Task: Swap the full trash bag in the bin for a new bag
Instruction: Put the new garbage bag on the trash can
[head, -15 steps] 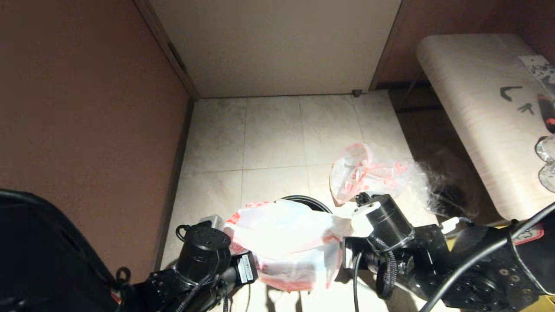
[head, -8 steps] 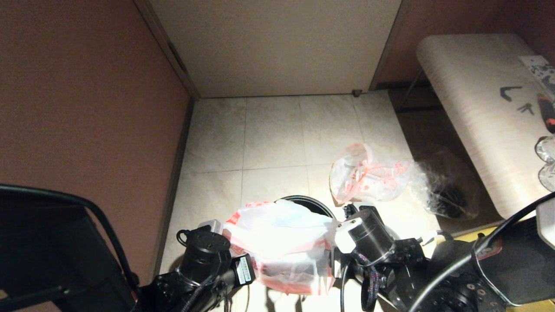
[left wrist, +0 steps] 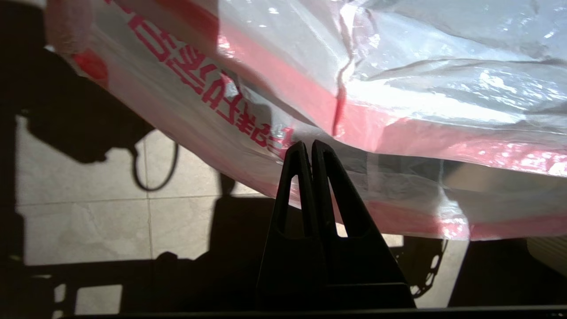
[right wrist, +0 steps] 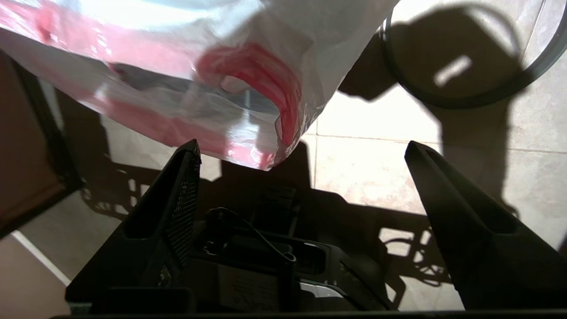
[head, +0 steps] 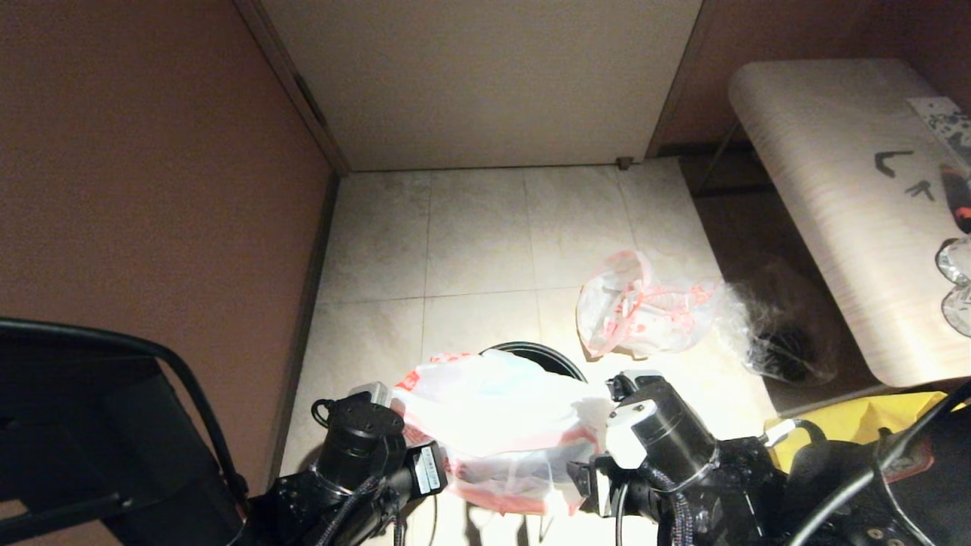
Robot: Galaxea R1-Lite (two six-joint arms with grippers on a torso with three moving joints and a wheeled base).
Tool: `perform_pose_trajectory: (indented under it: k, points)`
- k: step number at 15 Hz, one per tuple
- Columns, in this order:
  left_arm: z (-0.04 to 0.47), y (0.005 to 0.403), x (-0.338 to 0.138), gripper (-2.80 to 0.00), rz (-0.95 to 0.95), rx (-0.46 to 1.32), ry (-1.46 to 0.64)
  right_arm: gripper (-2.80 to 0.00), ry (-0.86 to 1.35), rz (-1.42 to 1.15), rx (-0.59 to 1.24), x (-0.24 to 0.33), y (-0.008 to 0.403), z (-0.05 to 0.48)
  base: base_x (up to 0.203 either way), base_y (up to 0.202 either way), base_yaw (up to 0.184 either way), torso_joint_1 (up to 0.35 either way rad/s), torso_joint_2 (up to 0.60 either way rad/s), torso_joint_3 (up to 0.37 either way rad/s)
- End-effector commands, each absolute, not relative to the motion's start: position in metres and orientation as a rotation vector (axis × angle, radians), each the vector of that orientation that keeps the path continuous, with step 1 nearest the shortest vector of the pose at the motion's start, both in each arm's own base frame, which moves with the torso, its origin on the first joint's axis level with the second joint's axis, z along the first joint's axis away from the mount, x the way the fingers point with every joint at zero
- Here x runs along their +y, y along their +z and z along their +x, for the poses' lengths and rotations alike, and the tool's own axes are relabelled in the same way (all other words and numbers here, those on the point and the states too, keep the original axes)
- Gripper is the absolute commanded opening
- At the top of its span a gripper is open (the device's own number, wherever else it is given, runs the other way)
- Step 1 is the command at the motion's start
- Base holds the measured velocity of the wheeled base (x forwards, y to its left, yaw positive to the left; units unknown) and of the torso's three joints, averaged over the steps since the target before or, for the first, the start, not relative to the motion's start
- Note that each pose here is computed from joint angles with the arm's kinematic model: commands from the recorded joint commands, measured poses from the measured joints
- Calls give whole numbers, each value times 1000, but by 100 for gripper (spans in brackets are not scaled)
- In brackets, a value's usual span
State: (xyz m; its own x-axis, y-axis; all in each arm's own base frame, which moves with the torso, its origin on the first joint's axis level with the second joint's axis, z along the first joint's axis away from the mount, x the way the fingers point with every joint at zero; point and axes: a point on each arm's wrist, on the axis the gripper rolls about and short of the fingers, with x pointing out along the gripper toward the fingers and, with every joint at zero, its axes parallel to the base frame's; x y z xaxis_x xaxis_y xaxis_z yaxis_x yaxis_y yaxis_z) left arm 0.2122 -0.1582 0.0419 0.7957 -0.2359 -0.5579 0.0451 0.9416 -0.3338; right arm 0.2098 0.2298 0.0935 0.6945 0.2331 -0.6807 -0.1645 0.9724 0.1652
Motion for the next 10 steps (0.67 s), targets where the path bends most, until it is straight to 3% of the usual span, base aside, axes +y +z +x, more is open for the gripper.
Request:
perform_pose_trajectory:
  k: [1, 5, 6, 10]
  points:
    - [213, 42, -158, -280, -321, 630, -154, 0, 201, 46, 813, 238, 71, 217, 0, 0, 0, 0, 0, 0]
    - [215, 42, -154, -280, -330, 623, -145, 0, 159, 16, 800, 241, 57, 245, 0, 0, 0, 0, 0, 0]
    - [215, 43, -155, -280, -329, 621, -148, -280, 134, 29, 783, 241, 57, 259, 0, 0, 0, 0, 0, 0]
    - [207, 23, -152, -280, -283, 721, -117, -280, 101, 80, 705, 240, 72, 297, 0, 0, 0, 0, 0, 0]
